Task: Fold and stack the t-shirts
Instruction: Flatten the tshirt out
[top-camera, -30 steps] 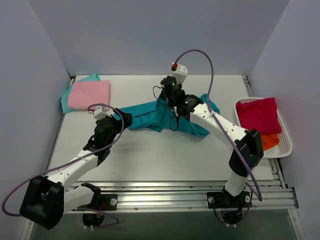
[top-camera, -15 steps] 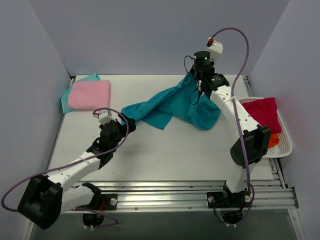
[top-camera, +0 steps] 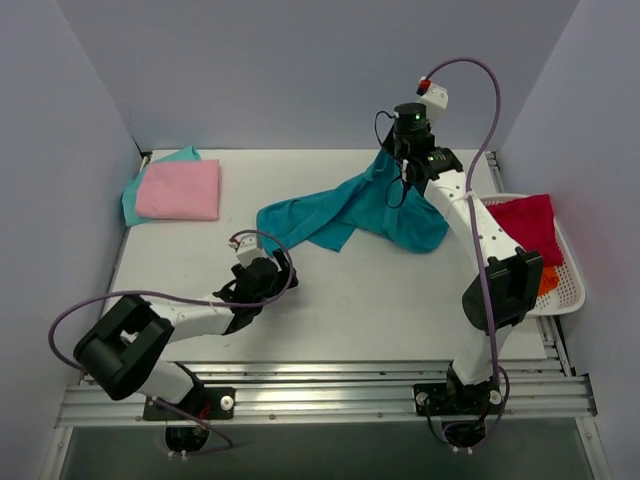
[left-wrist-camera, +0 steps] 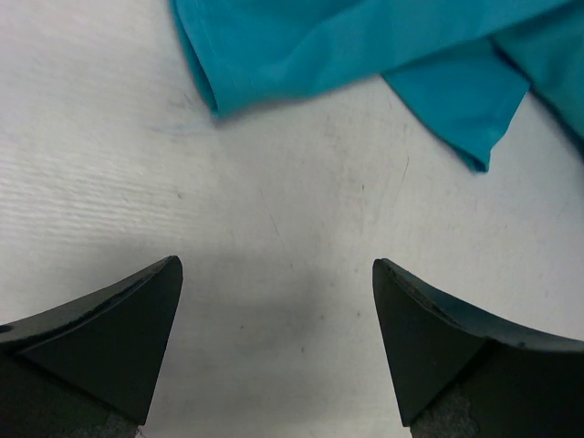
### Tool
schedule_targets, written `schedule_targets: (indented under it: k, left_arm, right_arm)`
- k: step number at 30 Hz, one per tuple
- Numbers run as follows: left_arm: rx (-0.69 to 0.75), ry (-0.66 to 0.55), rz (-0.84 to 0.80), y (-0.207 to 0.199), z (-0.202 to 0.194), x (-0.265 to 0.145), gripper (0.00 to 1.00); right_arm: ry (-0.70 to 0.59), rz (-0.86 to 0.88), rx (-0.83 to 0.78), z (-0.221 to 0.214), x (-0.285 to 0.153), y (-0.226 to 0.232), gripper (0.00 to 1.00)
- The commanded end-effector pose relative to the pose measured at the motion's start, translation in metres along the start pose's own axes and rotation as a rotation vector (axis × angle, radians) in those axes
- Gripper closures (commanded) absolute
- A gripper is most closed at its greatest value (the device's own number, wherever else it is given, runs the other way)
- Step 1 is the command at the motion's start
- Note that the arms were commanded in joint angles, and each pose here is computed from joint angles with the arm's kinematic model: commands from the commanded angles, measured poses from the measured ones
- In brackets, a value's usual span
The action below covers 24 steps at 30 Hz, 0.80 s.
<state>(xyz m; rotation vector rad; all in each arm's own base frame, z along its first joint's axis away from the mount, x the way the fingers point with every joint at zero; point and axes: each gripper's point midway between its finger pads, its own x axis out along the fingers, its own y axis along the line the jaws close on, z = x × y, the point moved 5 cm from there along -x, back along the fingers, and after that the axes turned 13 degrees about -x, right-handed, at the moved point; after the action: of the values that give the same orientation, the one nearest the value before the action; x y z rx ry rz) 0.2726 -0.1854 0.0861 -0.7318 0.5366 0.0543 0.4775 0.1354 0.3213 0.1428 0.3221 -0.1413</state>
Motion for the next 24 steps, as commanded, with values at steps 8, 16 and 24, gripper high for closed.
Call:
schedule_targets:
  k: [8, 16, 24]
  left_arm:
    - [-0.07, -0.151, 0.041, -0.02, 0.009, 0.017, 0.06]
    - [-0.089, -0.197, 0.099, -0.013, 0.022, 0.047, 0.06]
    - [-0.093, -0.174, 0.107, -0.017, 0.016, 0.074, 0.05]
  right_arm:
    - [-0.05, 0.034, 0.024, 0.013, -0.008, 0.001, 1.0]
    - [-0.049, 0.043, 0.024, 0.013, -0.009, 0.001, 1.0]
    - [-0.05, 0.039, 0.026, 0.013, -0.009, -0.002, 1.0]
